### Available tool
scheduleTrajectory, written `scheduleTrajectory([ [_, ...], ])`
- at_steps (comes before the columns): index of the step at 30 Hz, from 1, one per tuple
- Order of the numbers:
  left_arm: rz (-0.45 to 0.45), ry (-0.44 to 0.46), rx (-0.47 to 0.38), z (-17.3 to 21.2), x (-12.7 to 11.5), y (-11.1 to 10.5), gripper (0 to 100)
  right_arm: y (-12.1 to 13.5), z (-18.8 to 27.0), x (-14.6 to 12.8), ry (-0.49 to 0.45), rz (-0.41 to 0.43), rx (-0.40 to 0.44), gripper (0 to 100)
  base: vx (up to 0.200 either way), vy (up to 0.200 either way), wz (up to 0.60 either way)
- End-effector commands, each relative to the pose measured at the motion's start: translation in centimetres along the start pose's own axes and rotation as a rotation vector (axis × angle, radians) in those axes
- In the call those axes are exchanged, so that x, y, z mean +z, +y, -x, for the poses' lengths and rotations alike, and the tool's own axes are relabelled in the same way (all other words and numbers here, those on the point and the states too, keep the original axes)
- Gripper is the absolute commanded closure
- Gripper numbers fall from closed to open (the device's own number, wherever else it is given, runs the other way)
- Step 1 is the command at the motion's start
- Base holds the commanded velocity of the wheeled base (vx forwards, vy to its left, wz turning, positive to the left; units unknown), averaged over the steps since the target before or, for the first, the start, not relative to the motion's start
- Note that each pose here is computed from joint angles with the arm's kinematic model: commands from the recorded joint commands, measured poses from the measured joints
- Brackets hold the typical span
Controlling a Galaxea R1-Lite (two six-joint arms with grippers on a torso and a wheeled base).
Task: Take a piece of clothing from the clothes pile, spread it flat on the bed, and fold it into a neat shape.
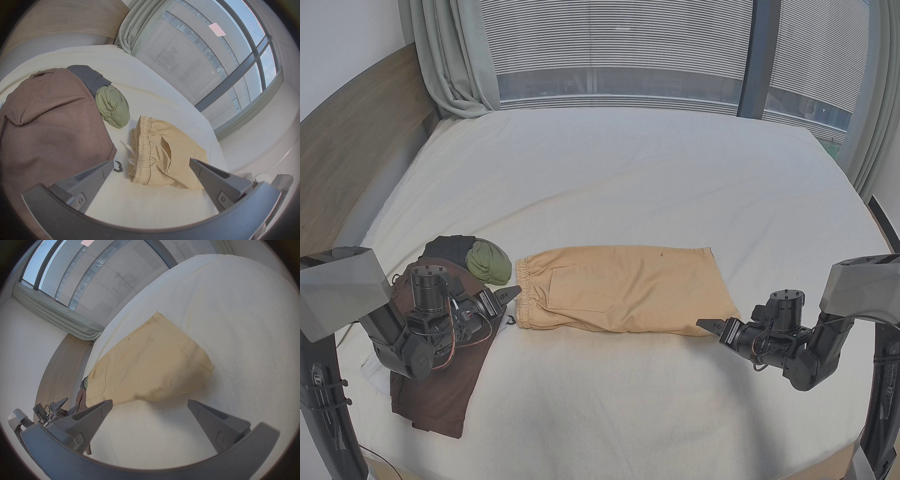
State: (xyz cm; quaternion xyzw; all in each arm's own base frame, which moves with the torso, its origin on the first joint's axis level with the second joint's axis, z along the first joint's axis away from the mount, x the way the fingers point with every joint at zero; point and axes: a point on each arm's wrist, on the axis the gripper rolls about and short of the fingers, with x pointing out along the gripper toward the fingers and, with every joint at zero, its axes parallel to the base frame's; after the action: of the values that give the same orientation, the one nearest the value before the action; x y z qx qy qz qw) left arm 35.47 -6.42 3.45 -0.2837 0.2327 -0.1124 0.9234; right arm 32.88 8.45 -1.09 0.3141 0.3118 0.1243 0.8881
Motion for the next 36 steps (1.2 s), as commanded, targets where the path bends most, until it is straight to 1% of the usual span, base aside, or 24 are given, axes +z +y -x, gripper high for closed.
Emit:
scheduleTrajectory([
  [1,0.001,0.002,0.002,-0.1,-0.1,0.1,0,-0.8,-1.1,-0.7,0.022,-0.010,-0.018,0,0.000,0.000,0.00],
  [4,0.001,-0.001,0.001,0.0,0.0,0.1,0,-1.0,-1.7,-0.8,0.021,-0.029,-0.016,0,0.000,0.000,0.00],
  [5,0.003,-0.001,0.001,0.0,0.0,0.1,0,-0.8,-2.3,-0.6,0.014,-0.047,-0.003,0,0.000,0.000,0.00],
  [8,0.003,-0.001,0.003,0.0,0.0,0.1,0,-0.6,-3.0,-0.7,0.010,-0.066,0.007,0,0.000,0.000,0.00],
  [15,0.004,0.001,0.003,-0.1,-0.1,0.1,0,-0.9,-4.3,-0.7,0.009,-0.068,0.007,0,0.000,0.000,0.00],
  [16,0.004,0.000,0.004,-0.1,0.0,0.2,0,-1.1,-5.2,-0.6,-0.002,-0.066,0.013,0,0.000,0.000,0.00],
  [19,0.004,0.001,0.003,-0.1,0.0,0.1,0,-1.2,-5.9,-0.6,-0.008,-0.066,0.018,0,0.000,0.000,0.00],
  [21,0.005,0.001,0.003,-0.1,0.0,0.1,0,-0.9,-6.9,-0.8,-0.010,-0.059,0.036,0,0.000,0.000,0.00],
  [24,0.005,0.001,0.003,-0.1,0.0,0.1,0,-0.8,-7.8,-1.0,-0.023,-0.064,0.038,0,0.000,0.000,0.00],
  [28,0.005,0.003,0.004,-0.1,-0.1,0.1,0,-0.5,-9.3,-1.1,-0.051,-0.086,0.053,0,0.000,0.000,0.00],
  [33,0.006,0.002,0.005,-0.1,0.0,0.2,0,-0.1,-10.1,-0.9,-0.060,-0.080,0.071,0,0.000,0.000,0.00],
  [36,0.006,0.003,0.004,-0.1,0.0,0.2,0,-0.3,-10.5,-1.1,-0.062,-0.082,0.071,0,0.000,0.000,0.00],
])
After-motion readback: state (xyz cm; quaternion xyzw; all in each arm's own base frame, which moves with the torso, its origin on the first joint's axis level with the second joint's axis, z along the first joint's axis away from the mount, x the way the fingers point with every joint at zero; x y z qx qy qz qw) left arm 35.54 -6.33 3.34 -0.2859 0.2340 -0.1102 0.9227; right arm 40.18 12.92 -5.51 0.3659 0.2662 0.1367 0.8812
